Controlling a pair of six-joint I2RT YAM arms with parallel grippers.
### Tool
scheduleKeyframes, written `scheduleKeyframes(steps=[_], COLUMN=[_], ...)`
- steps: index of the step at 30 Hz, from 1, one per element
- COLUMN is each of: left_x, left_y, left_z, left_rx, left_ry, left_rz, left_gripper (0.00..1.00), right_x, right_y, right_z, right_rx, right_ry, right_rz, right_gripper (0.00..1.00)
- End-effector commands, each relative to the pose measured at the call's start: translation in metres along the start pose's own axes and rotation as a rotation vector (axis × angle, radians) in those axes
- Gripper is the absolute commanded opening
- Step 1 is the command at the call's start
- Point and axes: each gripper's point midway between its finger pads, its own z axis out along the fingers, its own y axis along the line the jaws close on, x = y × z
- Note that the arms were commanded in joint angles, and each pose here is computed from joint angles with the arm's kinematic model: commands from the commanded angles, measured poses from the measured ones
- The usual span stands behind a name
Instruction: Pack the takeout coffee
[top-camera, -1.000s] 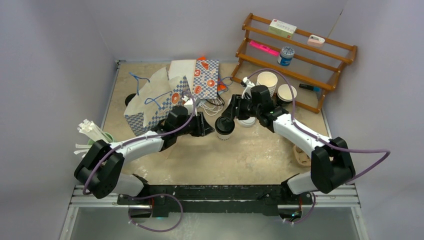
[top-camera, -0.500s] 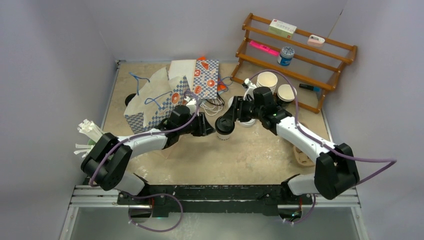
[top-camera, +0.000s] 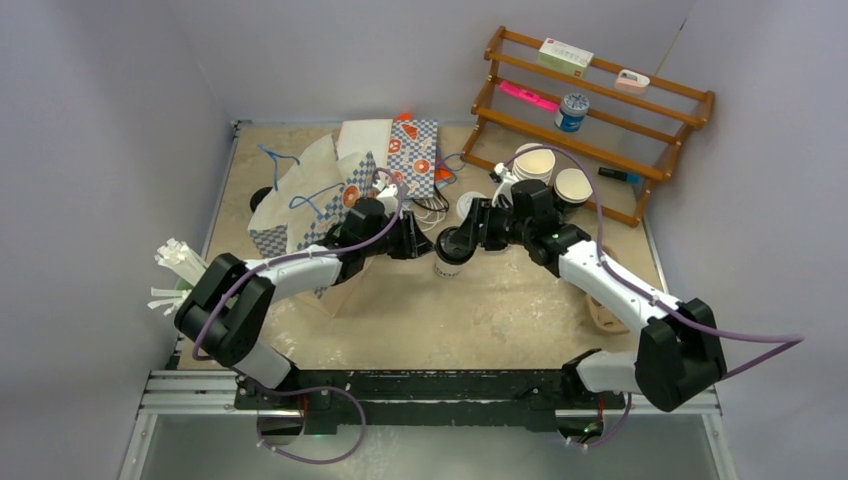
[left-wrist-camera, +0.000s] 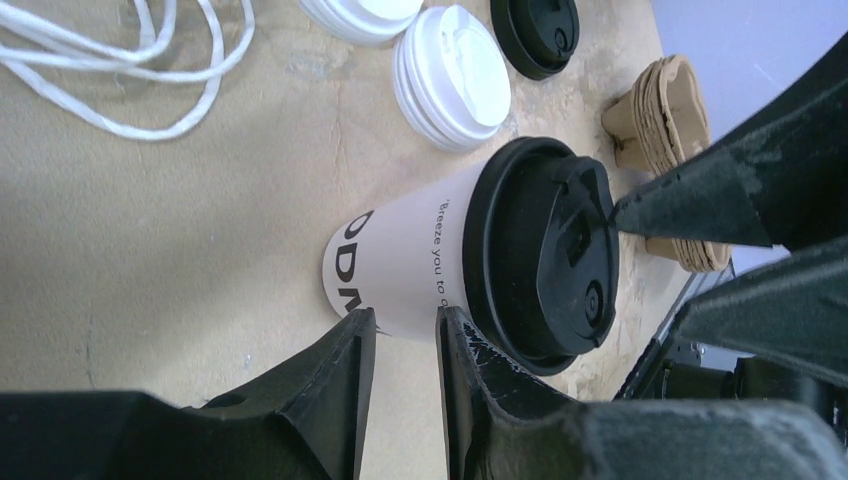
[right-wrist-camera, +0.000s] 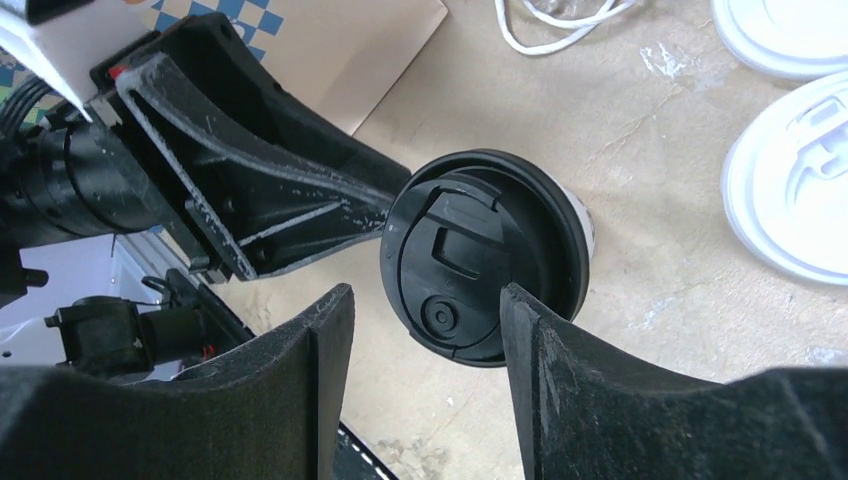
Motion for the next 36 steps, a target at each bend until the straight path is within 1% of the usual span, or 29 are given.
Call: scheduleKeyframes(steps=[1, 10, 12, 15, 18, 21, 23, 28, 31, 34, 36], left_x=[-0.026, -0.034, -0.037, -0.039, -0.038, -0.036, -0.033, -0.021, -0.011, 0.0, 0.007], left_y=[-0.014, -0.003, 0.001, 0.008, 0.014, 0.017, 0.019, 0.015, 0.006, -0.01, -0.021], left_z=[0.008, 0.017, 0.016, 0.012, 0.004, -0.007, -0.014, -0.031, -0.043, -0.049, -0.05], left_rx=[0.052, 0.005, -0.019, -0.064, -0.104, -0.132, -0.146, -0.13, -0.079, -0.002, 0.042], left_ry=[-0.054, -0.073, -0.08, -0.087, -0.088, -0.095, -0.095, -0.089, -0.092, -0.092, -0.087], left_rz=[0.056, 0.059, 0.068, 0.075, 0.071, 0.069, 0.07, 0.051, 0.012, -0.025, -0.035], left_gripper=[0.31, 0.31, 0.31, 0.31, 0.28, 0.28, 0.28, 0.28, 0.28, 0.28, 0.28], right_x=[0.006, 0.005, 0.001, -0.01, -0.024, -0.033, -0.036, -0.039, -0.033, -0.036, -0.037], right_y=[-0.003, 0.009, 0.01, 0.012, 0.019, 0.02, 0.019, 0.016, 0.012, 0.004, 0.002], right_z=[-0.007, -0.012, -0.014, -0.018, -0.023, -0.025, -0.023, -0.015, -0.008, -0.002, 0.003], right_rx=[0.017, -0.021, -0.008, 0.031, 0.056, 0.085, 0.091, 0.099, 0.104, 0.142, 0.15], right_ry=[0.002, -0.002, -0.012, -0.038, -0.075, -0.099, -0.102, -0.099, -0.072, -0.076, -0.072], right_rz=[0.031, 0.034, 0.011, -0.036, -0.082, -0.106, -0.109, -0.109, -0.089, -0.079, -0.074], right_gripper=[0.59, 0.59, 0.61, 0.68, 0.73, 0.74, 0.72, 0.63, 0.53, 0.43, 0.39])
